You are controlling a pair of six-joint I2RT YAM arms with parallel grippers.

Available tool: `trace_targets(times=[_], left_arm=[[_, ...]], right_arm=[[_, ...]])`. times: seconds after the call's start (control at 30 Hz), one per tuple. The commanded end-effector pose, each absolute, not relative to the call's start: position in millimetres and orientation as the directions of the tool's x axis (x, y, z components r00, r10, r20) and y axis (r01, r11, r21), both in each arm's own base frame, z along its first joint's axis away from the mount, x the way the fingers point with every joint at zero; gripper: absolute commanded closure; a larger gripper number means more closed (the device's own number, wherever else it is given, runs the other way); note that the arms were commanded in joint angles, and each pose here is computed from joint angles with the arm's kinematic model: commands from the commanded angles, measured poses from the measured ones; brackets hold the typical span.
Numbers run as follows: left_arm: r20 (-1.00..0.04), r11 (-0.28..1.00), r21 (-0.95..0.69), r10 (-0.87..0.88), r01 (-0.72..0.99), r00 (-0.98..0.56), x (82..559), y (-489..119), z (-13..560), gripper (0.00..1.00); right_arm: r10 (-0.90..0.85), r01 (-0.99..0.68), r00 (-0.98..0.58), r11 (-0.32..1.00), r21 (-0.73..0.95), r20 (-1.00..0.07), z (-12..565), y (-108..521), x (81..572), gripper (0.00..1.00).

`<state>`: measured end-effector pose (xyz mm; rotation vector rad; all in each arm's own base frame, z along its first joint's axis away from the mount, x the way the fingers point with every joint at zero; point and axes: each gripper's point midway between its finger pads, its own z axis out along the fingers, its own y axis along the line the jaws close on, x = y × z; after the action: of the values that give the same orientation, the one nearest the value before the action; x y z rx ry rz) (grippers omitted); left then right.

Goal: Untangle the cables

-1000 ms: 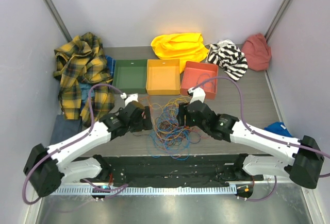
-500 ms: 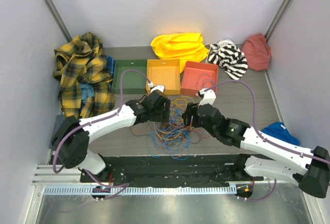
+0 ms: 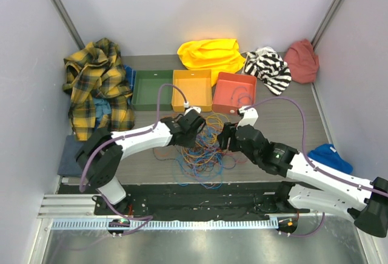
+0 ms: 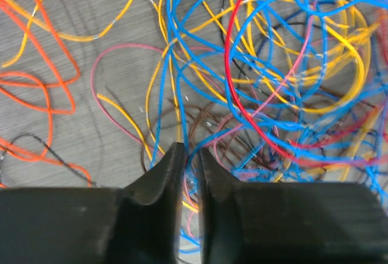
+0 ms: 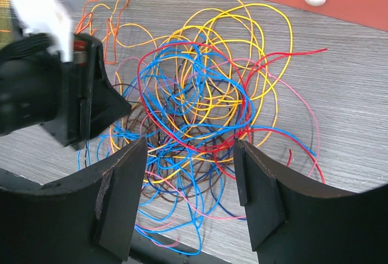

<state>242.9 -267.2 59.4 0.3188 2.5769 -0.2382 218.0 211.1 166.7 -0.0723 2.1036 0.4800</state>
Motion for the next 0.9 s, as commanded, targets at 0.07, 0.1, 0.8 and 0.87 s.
trace_targets(times=[0.07,0.1,0.8,0.87], left_arm=[[-0.570,0.965,-0.040,0.192,0.261,-0.799,263.8,-269.6,78.7,1.00],[-0.592,0.965,-0.053,0.176,0.255,-0.787,264.8,-268.9,89.6,1.00],[-0.846,0.975,-0.185,-0.093,0.125,-0.525,234.1,-171.4,270.8,0.99],[-0.846,0.976,-0.179,-0.088,0.125,-0.526,234.5,-171.3,269.4,0.99]], right_arm=[[0.181,-0.210,-0.522,0.920,0.331,-0.834,176.5,203.7,218.8,0.34],[0.183,-0.210,-0.521,0.919,0.333,-0.834,177.0,203.0,218.0,0.34],[0.199,-0.422,-0.530,0.781,0.460,-0.824,209.1,259.6,207.8,0.29],[0.226,-0.460,-0.510,0.744,0.485,-0.830,228.5,272.1,207.5,0.28]])
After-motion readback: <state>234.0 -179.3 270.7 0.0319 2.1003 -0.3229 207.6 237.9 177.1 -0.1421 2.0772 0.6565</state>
